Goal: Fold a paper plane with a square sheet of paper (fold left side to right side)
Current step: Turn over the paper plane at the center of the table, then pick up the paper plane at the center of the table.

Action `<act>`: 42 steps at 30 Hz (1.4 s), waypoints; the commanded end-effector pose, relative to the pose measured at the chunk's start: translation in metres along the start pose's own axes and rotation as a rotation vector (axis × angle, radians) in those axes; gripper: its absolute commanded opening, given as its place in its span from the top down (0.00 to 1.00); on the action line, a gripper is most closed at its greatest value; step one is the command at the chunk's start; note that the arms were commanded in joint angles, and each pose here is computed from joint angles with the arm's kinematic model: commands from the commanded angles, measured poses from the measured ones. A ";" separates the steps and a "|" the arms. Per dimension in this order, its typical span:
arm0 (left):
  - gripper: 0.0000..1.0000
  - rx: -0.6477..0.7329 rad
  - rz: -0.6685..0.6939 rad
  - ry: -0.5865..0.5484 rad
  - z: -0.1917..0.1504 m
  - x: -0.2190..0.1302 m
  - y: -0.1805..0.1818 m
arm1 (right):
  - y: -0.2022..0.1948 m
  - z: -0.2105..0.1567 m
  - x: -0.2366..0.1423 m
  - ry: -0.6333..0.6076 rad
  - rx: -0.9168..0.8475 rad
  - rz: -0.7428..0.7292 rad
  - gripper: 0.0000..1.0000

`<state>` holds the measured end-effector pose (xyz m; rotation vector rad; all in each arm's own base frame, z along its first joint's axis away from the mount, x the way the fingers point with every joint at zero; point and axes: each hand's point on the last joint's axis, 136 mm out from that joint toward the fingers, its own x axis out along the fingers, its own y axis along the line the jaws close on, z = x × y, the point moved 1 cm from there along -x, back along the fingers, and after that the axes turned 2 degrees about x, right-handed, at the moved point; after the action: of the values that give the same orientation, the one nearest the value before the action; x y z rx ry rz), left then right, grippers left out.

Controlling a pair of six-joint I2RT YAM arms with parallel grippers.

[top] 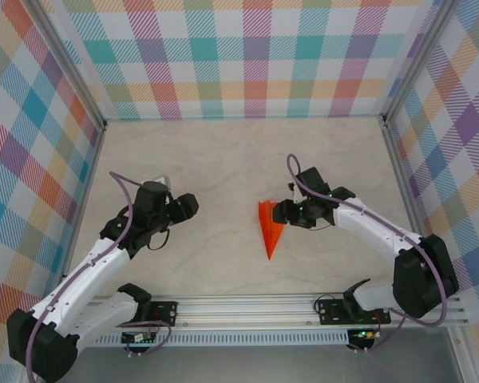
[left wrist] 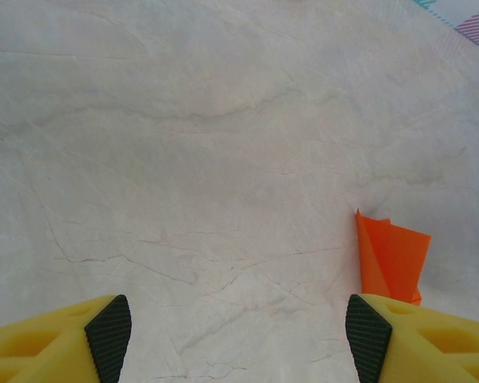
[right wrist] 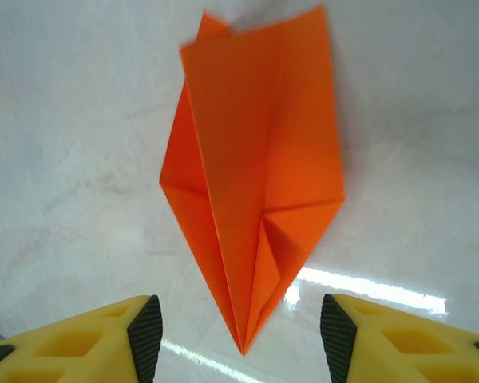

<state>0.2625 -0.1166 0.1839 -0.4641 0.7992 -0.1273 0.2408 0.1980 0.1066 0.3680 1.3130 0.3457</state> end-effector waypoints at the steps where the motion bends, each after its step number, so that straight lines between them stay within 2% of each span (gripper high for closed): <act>1: 0.26 -0.008 -0.011 -0.016 0.004 0.002 0.000 | -0.002 -0.025 0.018 0.086 0.032 -0.041 0.40; 6: 0.25 -0.008 -0.013 -0.010 0.002 0.004 0.000 | 0.001 -0.032 0.036 0.124 -0.001 -0.103 0.39; 15: 0.23 -0.008 -0.008 -0.012 0.003 0.004 0.001 | 0.014 -0.033 0.057 0.161 -0.035 -0.113 0.41; 27: 0.23 -0.005 -0.003 -0.010 0.003 0.003 0.001 | 0.009 -0.029 0.067 0.165 -0.053 -0.175 0.64; 35: 0.22 -0.004 -0.001 -0.011 0.003 0.002 0.002 | 0.005 -0.027 0.082 0.172 -0.050 -0.197 0.70; 40: 0.18 0.009 0.005 -0.010 0.002 -0.001 0.004 | 0.009 -0.006 0.075 0.135 -0.072 -0.262 0.86; 42: 0.15 0.017 0.004 -0.005 0.000 -0.003 0.004 | 0.014 0.009 0.069 0.119 -0.103 -0.304 0.89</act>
<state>0.2642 -0.1182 0.1831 -0.4619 0.7939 -0.1361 0.2468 0.2406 0.0375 0.1260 1.4858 0.2029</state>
